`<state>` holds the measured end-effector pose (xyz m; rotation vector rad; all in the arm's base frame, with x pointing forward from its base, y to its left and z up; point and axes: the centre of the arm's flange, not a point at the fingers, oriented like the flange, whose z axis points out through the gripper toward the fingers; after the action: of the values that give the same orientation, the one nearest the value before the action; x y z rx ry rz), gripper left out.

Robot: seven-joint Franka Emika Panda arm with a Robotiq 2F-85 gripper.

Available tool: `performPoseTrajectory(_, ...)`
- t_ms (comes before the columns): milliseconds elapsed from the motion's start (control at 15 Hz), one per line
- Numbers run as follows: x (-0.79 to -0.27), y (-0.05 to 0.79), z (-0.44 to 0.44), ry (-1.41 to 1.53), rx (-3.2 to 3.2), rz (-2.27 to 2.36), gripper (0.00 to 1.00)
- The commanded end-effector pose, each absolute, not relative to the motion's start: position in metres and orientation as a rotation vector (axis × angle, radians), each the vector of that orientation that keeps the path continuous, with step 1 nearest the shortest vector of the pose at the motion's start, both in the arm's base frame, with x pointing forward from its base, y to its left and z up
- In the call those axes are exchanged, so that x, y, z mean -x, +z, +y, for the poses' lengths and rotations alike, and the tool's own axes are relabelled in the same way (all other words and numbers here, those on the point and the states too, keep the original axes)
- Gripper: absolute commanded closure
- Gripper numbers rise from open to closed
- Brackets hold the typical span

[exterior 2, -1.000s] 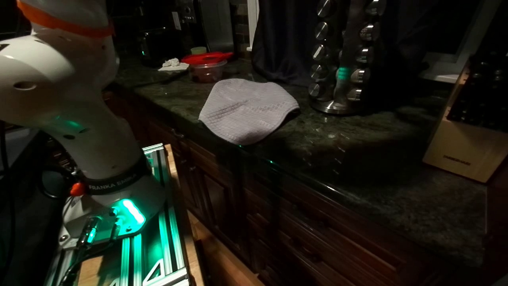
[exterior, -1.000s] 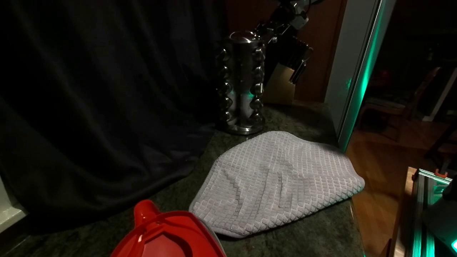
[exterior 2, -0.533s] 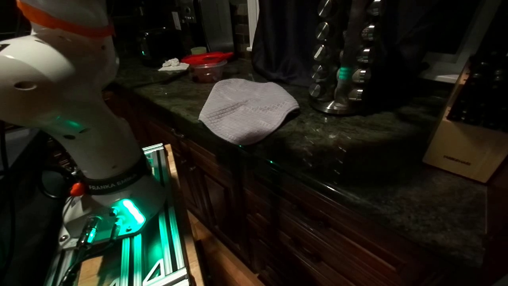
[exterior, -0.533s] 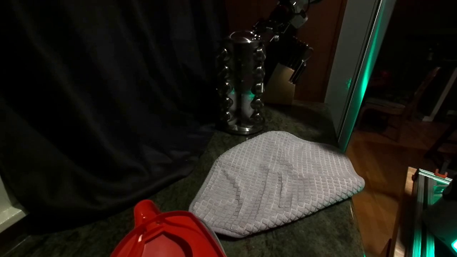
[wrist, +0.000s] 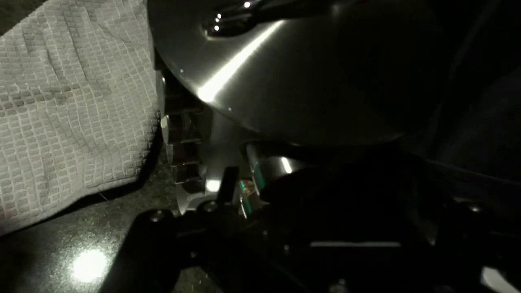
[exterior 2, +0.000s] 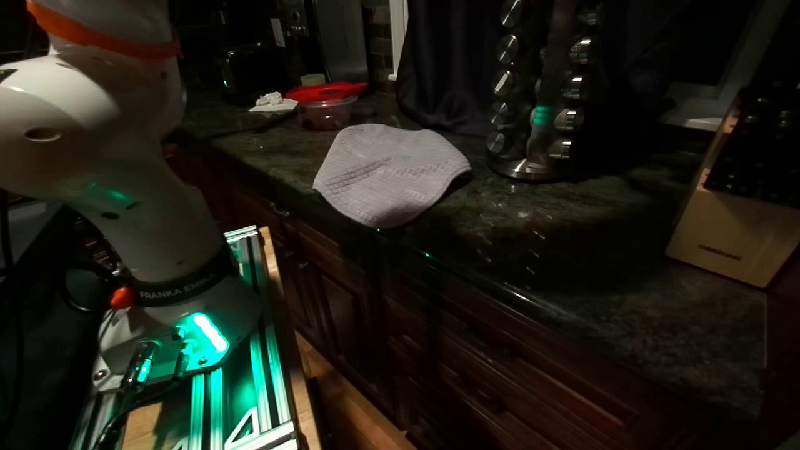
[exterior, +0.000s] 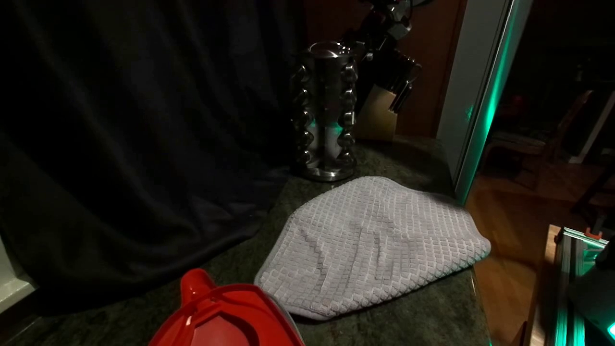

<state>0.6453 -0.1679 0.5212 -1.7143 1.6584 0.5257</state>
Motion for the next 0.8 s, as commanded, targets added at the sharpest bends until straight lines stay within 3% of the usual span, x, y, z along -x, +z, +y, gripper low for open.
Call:
performPoseTrajectory(0,-0.651,0.515,-0.166,0.478,1.739,1.686,0.00)
performPoseTrajectory(733,-0.668,0.503,-0.148,0.526,1.786,1.649,0.02)
